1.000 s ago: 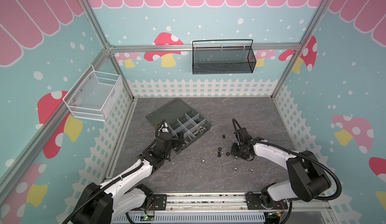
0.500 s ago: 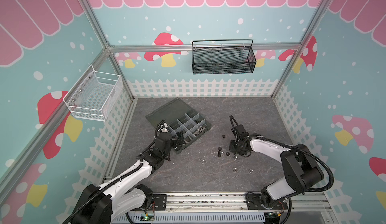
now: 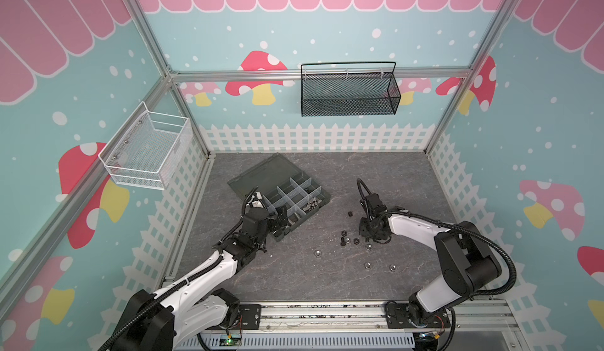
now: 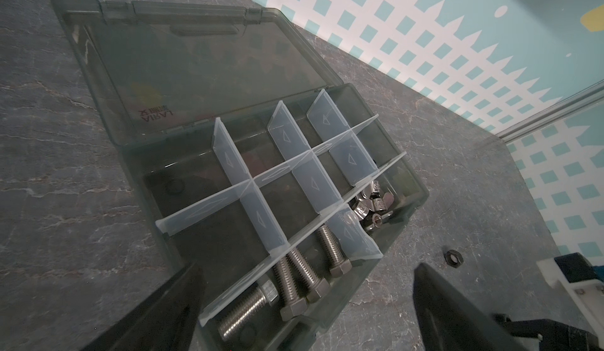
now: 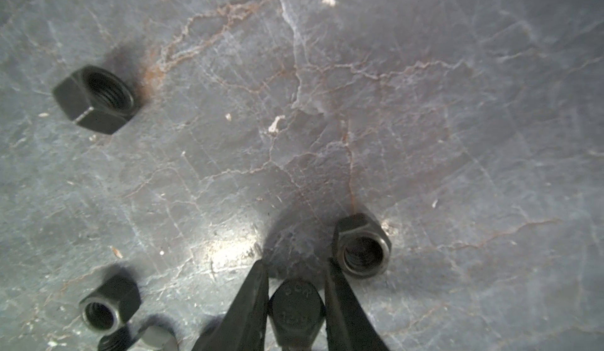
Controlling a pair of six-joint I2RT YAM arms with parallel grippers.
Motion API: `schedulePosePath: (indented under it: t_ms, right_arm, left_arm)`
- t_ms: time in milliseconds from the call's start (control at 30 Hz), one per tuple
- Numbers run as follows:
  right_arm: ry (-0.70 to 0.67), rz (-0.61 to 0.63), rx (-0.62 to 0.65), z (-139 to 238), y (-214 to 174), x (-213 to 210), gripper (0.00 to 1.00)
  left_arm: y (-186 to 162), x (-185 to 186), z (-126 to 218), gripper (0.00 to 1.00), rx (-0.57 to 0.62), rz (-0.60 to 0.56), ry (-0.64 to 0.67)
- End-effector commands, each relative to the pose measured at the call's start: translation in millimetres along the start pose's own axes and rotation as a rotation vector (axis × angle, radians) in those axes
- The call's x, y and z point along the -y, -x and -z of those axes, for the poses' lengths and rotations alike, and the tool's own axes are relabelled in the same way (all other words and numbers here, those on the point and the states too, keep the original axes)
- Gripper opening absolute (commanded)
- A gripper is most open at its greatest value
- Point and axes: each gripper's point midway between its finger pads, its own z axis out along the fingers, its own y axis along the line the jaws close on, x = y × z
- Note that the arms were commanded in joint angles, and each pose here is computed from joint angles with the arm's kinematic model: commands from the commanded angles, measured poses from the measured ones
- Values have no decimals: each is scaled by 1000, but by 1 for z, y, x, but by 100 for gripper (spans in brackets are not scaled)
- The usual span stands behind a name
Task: Sort the screws and nuts into containers
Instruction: 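Close the right gripper on the black bolt's head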
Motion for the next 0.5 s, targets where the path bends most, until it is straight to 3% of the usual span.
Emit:
schedulePosePath:
  t_ms: [0, 333, 467]
  right_arm:
    - [-87, 28, -137, -15, -38, 18, 27]
    - [-68, 54, -124, -8, -36, 6, 19]
    - [-98, 52, -136, -7, -39, 11, 36]
  left_arm:
    - [5, -3, 3, 100, 21, 24, 12]
    - [6, -4, 4, 100, 25, 23, 14]
    - [6, -4, 5, 100, 28, 24, 13]
